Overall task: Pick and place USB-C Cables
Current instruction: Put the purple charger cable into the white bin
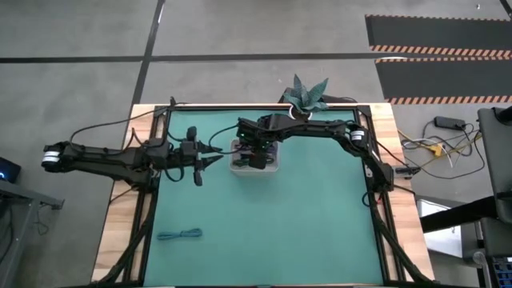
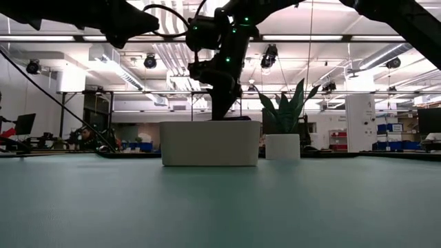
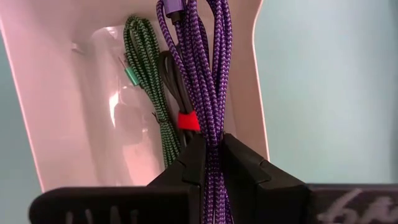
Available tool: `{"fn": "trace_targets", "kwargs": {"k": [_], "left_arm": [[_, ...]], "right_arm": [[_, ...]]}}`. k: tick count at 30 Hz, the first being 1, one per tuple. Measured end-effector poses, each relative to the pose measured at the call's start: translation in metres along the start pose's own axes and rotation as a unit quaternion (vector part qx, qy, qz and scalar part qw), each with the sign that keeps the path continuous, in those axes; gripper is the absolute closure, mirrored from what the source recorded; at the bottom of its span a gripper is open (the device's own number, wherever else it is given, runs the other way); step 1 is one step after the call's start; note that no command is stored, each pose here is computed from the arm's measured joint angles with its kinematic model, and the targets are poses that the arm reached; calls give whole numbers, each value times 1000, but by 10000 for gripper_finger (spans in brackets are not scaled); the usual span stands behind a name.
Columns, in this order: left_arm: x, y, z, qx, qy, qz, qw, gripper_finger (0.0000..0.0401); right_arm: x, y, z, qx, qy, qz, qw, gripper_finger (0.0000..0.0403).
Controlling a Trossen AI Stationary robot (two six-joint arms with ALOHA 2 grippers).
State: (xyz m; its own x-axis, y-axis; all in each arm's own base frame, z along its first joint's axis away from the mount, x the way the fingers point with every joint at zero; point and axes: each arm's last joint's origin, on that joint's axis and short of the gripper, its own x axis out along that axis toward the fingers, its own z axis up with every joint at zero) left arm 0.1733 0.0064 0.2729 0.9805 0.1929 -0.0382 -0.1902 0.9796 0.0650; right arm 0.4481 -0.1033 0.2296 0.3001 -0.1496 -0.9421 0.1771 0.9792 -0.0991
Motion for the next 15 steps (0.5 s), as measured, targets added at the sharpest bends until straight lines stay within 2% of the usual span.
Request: {"fn": "trace_targets", "kwargs": {"k": [15], "left_arm": [[1,0,0,0,0,0,1000,321]], "right_arm": [[1,0,-1,-4,3,0,1000,374]]}}
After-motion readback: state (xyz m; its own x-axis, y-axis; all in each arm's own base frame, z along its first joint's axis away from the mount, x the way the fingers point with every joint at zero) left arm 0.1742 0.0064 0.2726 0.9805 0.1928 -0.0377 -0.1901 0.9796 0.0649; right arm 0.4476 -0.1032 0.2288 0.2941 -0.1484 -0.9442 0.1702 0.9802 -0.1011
